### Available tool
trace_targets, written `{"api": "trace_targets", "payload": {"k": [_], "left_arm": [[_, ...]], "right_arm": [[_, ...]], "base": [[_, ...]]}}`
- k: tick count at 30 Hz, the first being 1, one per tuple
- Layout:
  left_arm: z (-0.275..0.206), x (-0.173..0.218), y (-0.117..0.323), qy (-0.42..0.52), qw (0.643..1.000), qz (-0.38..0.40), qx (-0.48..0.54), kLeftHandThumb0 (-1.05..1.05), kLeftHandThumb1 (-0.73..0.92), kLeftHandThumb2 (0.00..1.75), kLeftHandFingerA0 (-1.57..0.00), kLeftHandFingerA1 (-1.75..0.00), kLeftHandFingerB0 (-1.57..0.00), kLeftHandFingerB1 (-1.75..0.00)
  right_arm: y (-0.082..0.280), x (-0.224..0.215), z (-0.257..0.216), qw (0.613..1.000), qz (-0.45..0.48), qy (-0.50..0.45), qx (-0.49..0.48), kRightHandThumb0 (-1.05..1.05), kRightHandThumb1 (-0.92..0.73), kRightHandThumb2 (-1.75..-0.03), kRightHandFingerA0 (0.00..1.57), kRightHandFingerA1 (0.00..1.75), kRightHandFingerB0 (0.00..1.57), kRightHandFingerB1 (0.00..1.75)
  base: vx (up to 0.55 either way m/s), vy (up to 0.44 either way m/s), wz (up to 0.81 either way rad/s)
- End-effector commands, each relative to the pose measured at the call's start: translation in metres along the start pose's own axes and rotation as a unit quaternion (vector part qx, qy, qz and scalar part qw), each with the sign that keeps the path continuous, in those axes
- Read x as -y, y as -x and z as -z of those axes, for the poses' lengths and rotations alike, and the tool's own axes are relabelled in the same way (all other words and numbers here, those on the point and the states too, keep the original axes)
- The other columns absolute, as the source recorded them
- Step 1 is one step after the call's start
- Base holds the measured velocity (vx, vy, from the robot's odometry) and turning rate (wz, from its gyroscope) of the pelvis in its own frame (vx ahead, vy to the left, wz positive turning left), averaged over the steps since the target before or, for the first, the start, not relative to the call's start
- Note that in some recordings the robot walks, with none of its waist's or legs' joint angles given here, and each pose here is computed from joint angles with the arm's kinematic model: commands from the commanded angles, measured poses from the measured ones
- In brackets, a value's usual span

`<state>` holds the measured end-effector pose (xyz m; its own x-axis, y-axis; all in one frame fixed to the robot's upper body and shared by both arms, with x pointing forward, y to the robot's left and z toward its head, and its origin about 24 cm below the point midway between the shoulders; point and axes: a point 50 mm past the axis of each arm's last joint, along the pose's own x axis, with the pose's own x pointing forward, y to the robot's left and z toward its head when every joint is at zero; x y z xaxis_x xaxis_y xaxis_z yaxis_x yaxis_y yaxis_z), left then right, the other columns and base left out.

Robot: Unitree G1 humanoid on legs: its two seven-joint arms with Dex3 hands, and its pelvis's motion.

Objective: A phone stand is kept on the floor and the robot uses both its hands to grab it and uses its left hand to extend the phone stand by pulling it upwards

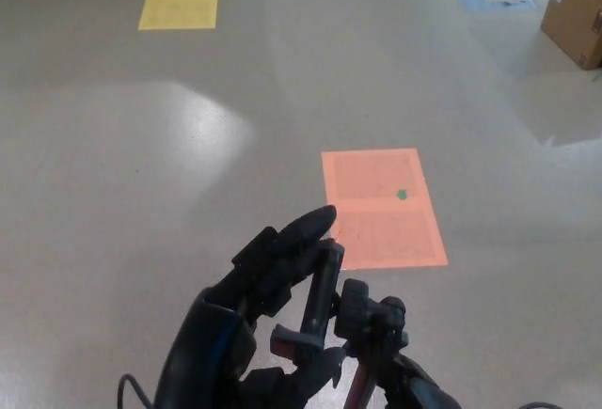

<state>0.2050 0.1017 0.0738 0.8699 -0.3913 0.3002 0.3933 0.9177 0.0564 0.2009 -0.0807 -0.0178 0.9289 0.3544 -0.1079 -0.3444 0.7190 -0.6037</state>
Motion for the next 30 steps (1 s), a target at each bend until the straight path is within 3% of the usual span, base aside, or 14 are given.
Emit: {"api": "trace_targets", "payload": {"k": [1, 2, 3, 4, 7, 8, 14, 15, 17, 20, 21, 27, 28, 30], "left_arm": [[0.014, 0.004, 0.004, 0.014, 0.998, 0.000, -0.054, -0.70, 0.41, 0.78, -0.23, -0.52, -0.32, -0.47], [0.018, 0.006, 0.004, 0.021, 0.997, -0.010, -0.071, -0.70, 0.41, 0.78, -0.23, -0.52, -0.32, -0.47], [0.020, 0.008, 0.004, 0.026, 0.996, -0.019, -0.082, -0.65, 0.36, 0.76, -0.44, -0.69, -0.56, -0.74], [0.021, 0.013, 0.004, -0.002, 0.994, -0.041, -0.102, -0.40, 0.44, 0.55, -0.79, -1.48, -0.80, -1.66], [0.021, 0.015, 0.003, -0.016, 0.993, -0.051, -0.109, -0.40, 0.44, 0.55, -0.79, -1.48, -0.80, -1.66], [0.021, 0.021, 0.004, -0.006, 0.990, -0.071, -0.120, -0.14, 0.57, 0.60, -1.05, -1.75, -0.90, -1.75], [0.018, 0.032, 0.004, 0.037, 0.984, -0.106, -0.141, -0.08, 0.52, 0.64, -1.07, -1.75, -0.89, -1.75], [0.014, 0.033, 0.003, 0.033, 0.985, -0.103, -0.136, -0.18, 0.39, 0.80, -1.34, -1.52, -1.17, -1.44], [0.011, 0.032, 0.002, 0.011, 0.986, -0.100, -0.130, -0.18, 0.39, 0.80, -1.34, -1.52, -1.17, -1.44], [0.007, 0.032, 0.000, 0.003, 0.988, -0.094, -0.121, -0.09, 0.50, 0.68, -1.05, -1.75, -0.89, -1.75], [0.002, 0.033, -0.005, 0.001, 0.991, -0.089, -0.105, -0.18, 0.40, 0.82, -1.37, -1.55, -1.18, -1.47], [-0.006, 0.035, -0.008, 0.001, 0.992, -0.084, -0.090, -0.21, 0.38, 0.83, -1.35, -1.51, -1.17, -1.43], [-0.013, 0.036, -0.011, 0.001, 0.994, -0.080, -0.075, -0.11, 0.49, 0.68, -1.03, -1.75, -0.87, -1.75], [-0.031, 0.039, -0.018, -0.005, 0.997, -0.069, -0.043, -0.10, 0.51, 0.64, -1.03, -1.75, -0.85, -1.75]], "right_arm": [[-0.001, -0.001, -0.001, 0.999, 0.023, -0.030, 0.018, -0.39, -0.69, -0.55, 0.20, 1.18, 0.22, 0.88], [-0.002, -0.001, -0.002, 0.996, 0.050, -0.070, 0.029, -0.39, -0.69, -0.55, 0.20, 1.18, 0.22, 0.88], [-0.003, -0.001, -0.001, 0.994, 0.072, -0.069, 0.036, -0.28, -0.74, -0.60, 0.33, 1.24, 0.38, 0.91], [-0.005, -0.003, -0.001, 0.993, 0.095, -0.070, 0.028, -0.35, -0.74, -0.91, 1.29, 1.59, 0.71, 1.23], [-0.006, -0.003, -0.001, 0.992, 0.104, -0.072, 0.026, -0.35, -0.74, -0.91, 1.29, 1.59, 0.71, 1.23], [-0.006, -0.003, -0.003, 0.991, 0.105, -0.078, 0.020, -0.10, -0.85, -0.82, 1.27, 1.75, 1.03, 1.75], [-0.004, -0.002, -0.004, 0.988, 0.112, -0.107, 0.002, -0.20, -0.82, -0.80, 1.27, 1.75, 1.02, 1.75], [-0.003, -0.001, -0.003, 0.986, 0.123, -0.113, -0.008, -0.19, -0.82, -0.78, 1.26, 1.75, 1.00, 1.75], [-0.003, -0.001, -0.002, 0.985, 0.128, -0.117, -0.013, -0.19, -0.82, -0.78, 1.26, 1.75, 1.00, 1.75], [-0.004, -0.001, -0.003, 0.984, 0.130, -0.119, -0.006, -0.18, -0.85, -0.79, 1.26, 1.75, 0.98, 1.75], [-0.005, -0.001, -0.003, 0.985, 0.137, -0.108, -0.003, -0.17, -0.87, -0.77, 1.22, 1.75, 0.93, 1.75], [-0.006, -0.002, -0.004, 0.984, 0.145, -0.104, 0.001, -0.14, -0.87, -0.79, 1.23, 1.75, 0.94, 1.75], [-0.005, -0.003, -0.003, 0.984, 0.142, -0.104, -0.004, -0.15, -0.87, -0.80, 1.24, 1.75, 0.96, 1.75], [-0.004, -0.006, -0.001, 0.986, 0.138, -0.095, -0.017, -0.17, -0.86, -0.80, 1.24, 1.75, 0.95, 1.75]], "base": [[0.00, 0.000, 0.00], [0.00, 0.000, 0.00], [0.00, 0.000, 0.00], [0.00, 0.000, 0.00], [0.00, 0.000, 0.00], [0.00, 0.000, 0.00], [0.00, 0.000, 0.00], [0.00, 0.000, 0.00], [0.00, 0.000, 0.00], [0.00, 0.000, 0.00], [0.00, 0.000, 0.00], [0.00, 0.000, 0.00], [0.00, 0.000, 0.00], [0.00, 0.000, 0.00]]}}
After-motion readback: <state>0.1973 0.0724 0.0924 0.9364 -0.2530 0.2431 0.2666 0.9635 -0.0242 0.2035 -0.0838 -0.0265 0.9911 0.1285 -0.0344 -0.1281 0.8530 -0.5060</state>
